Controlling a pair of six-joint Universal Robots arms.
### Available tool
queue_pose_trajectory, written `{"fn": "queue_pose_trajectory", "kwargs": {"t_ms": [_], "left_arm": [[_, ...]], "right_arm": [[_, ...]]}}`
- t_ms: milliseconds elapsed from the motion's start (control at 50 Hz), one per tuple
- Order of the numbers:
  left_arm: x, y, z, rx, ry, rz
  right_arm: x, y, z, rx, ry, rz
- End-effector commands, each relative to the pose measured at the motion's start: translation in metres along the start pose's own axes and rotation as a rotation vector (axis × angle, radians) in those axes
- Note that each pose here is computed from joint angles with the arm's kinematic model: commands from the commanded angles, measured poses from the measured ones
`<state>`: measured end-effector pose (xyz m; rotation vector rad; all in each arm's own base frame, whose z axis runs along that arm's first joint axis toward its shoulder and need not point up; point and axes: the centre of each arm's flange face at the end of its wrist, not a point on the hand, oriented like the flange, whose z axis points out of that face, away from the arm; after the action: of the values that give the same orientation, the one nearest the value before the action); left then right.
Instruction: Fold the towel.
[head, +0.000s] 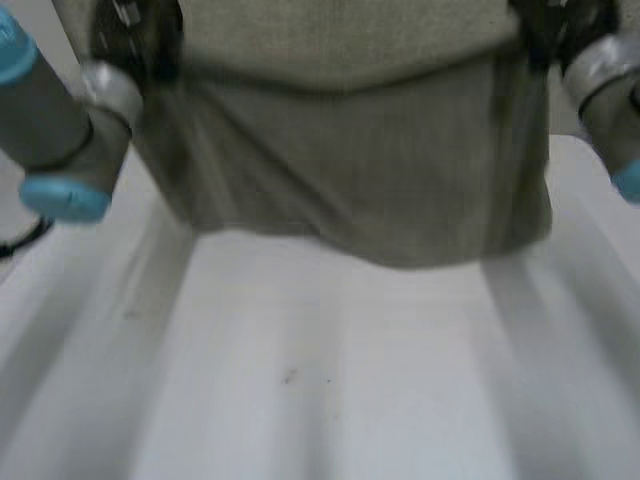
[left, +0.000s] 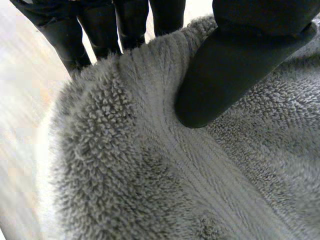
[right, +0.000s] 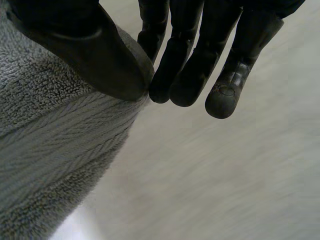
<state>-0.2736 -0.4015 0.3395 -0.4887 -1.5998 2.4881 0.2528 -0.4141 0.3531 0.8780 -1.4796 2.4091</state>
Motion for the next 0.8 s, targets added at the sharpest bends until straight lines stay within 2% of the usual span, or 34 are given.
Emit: {"fn": "queue_pose_trajectory", "kwargs": {"t_ms": [20,80,160,240,320,400,440,480,560,600,720,800], "left_arm": [[-0.025,-0.055,0.026,0.288,-0.165,-0.146],[-0.024,-0.046,0.022,0.250,-0.167,-0.160],[-0.015,0.005,0.000,0.063,-0.142,-0.159],[-0.004,0.057,-0.032,-0.119,-0.098,-0.155],[0.008,0.090,-0.059,-0.244,-0.042,-0.161],[0.021,0.126,-0.097,-0.390,0.014,-0.172],[0.021,0.127,-0.097,-0.390,0.014,-0.172],[0.029,0.149,-0.126,-0.495,0.036,-0.178],[0.032,0.158,-0.144,-0.556,0.047,-0.160],[0.033,0.156,-0.156,-0.592,0.067,-0.119],[0.027,0.135,-0.172,-0.600,0.091,-0.018],[0.023,0.125,-0.177,-0.590,0.087,-0.001]], "right_arm": [[0.028,-0.031,0.012,0.204,0.180,-0.016],[0.017,-0.020,0.002,0.144,0.128,0.000],[0.000,-0.006,-0.010,0.080,0.055,0.014],[-0.032,0.024,-0.032,-0.008,-0.091,0.034],[-0.057,0.047,-0.050,-0.078,-0.189,0.058],[-0.091,0.083,-0.084,-0.216,-0.316,0.105],[-0.101,0.094,-0.096,-0.268,-0.356,0.121],[-0.116,0.111,-0.120,-0.381,-0.428,0.141],[-0.124,0.120,-0.144,-0.491,-0.507,0.134],[-0.126,0.119,-0.164,-0.565,-0.576,0.126],[-0.120,0.103,-0.182,-0.588,-0.602,0.133],[-0.113,0.105,-0.192,-0.596,-0.597,0.153]]}}
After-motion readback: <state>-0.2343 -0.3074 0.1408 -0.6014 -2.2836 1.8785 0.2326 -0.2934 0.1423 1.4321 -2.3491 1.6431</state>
